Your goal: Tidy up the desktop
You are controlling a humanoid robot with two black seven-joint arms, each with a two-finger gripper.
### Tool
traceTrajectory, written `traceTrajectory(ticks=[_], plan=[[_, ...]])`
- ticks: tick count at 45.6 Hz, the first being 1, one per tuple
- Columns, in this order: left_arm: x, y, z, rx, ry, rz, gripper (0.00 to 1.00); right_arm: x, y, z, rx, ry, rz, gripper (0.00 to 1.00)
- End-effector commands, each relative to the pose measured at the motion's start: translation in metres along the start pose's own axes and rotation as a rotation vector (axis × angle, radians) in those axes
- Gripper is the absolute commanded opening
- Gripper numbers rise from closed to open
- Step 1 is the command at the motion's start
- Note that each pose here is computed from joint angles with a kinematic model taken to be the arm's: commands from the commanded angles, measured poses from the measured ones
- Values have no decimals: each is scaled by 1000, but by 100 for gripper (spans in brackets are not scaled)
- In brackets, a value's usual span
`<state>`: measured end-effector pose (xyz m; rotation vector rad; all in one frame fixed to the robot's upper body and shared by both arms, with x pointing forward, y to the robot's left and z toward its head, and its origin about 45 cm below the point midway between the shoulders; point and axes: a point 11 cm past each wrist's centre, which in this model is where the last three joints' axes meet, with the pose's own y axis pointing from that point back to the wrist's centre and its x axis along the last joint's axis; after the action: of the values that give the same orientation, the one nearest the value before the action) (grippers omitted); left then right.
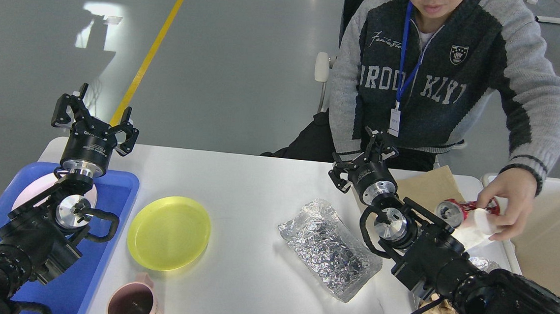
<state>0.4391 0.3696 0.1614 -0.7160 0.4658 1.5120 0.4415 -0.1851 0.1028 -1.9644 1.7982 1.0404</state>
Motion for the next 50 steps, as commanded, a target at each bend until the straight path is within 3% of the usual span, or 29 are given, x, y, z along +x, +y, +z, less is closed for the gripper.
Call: traceTrajectory(ticks=[1,50], plan=[[0,0,0,0,0,0,97,0,0,0,0,0,0,100],[0,0,0,0,0,0,97,0,0,0,0,0,0,100]])
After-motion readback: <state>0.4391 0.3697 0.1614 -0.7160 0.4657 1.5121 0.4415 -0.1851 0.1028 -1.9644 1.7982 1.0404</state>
